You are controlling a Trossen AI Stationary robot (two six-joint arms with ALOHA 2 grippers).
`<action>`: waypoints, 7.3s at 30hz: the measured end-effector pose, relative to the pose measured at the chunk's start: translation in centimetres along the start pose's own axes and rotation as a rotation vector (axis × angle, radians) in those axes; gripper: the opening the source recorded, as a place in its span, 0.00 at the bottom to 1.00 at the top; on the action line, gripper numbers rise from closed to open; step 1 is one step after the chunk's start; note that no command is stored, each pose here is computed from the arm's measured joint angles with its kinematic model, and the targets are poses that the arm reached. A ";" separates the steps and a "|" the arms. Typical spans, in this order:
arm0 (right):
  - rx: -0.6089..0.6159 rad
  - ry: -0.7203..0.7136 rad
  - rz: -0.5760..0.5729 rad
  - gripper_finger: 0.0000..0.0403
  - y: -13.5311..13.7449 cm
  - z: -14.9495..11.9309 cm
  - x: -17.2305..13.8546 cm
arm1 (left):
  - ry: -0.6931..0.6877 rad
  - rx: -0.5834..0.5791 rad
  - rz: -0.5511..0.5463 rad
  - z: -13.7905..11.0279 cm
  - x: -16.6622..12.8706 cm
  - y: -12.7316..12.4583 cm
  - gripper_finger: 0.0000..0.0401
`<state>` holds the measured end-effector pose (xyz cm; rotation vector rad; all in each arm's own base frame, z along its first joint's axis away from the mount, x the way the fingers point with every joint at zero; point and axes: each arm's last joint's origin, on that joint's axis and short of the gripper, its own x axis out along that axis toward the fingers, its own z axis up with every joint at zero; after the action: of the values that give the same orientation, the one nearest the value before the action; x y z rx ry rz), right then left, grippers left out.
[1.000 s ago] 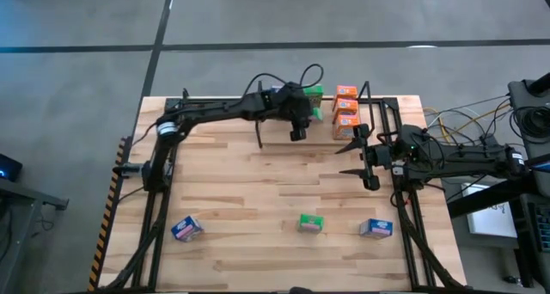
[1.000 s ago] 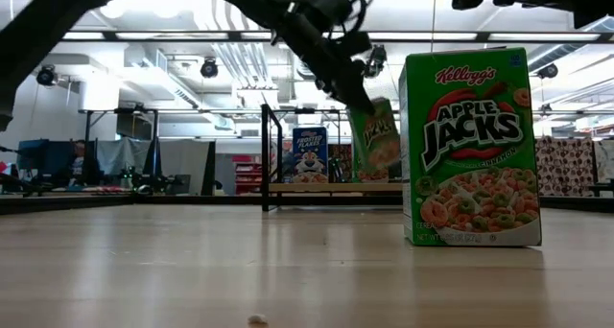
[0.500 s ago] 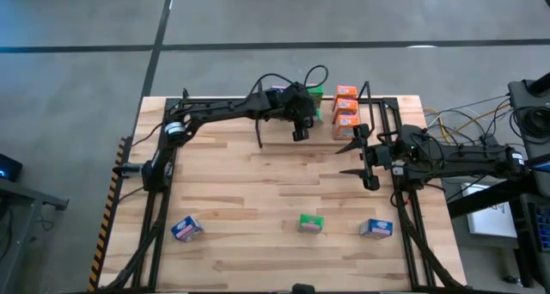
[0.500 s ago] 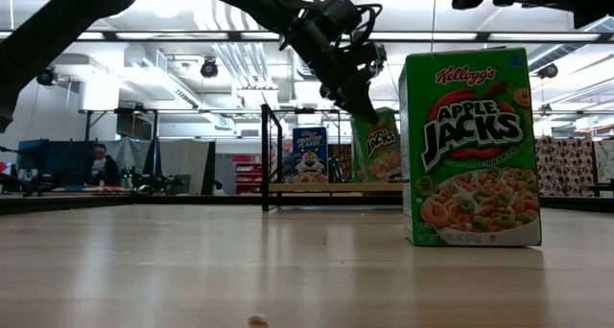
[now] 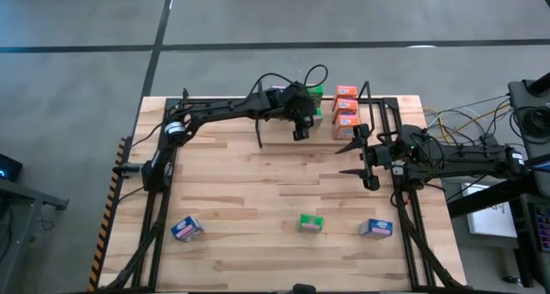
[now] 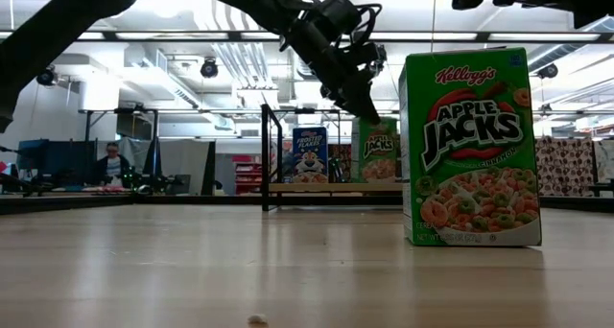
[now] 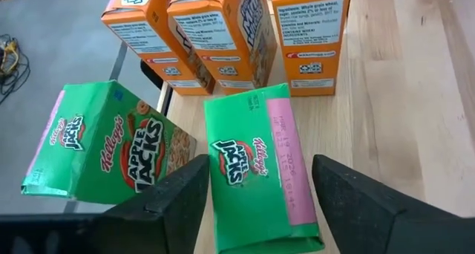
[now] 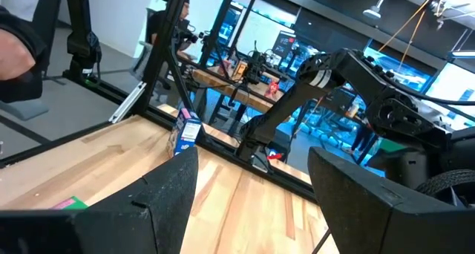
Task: Stack cereal on shelf
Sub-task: Put the left green cereal box aligned with the other green cereal box on the shelf, then put the green cereal box aligned with the other green cereal boxes on the shelf
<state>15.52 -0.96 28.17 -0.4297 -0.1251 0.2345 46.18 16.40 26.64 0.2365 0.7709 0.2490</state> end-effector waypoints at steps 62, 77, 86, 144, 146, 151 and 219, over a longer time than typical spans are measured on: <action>0.315 0.897 -0.424 0.58 -10.5 -0.4 6.8 | -0.717 -0.280 -0.050 -13.9 -23.5 -9.5 0.56; 0.316 1.225 -0.135 0.79 -17.9 -4.9 10.1 | -0.720 -0.321 -0.066 -14.9 -25.3 -9.2 0.56; 0.327 1.296 -0.092 0.77 -19.9 -7.1 10.4 | -0.714 -0.320 -0.067 -15.0 -25.2 -9.3 0.56; 0.476 1.333 -0.195 0.65 -21.7 -8.6 9.1 | -0.699 -0.316 -0.069 -15.0 -24.8 -9.4 0.56; 0.480 1.333 -0.198 0.67 -22.0 -7.9 9.1 | -0.699 -0.314 -0.067 -15.0 -24.8 -9.4 0.56; 0.538 1.296 -0.252 0.70 -22.5 -5.4 9.5 | -0.698 -0.314 -0.068 -15.0 -24.8 -9.4 0.56; 0.621 1.377 -0.076 0.70 13.3 2.3 19.6 | -0.678 -0.308 -0.070 -15.1 -24.7 -9.4 0.56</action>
<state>31.40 16.59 25.95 0.1028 1.2520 -0.1379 19.64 1.73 29.52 -0.0066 0.0642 0.1993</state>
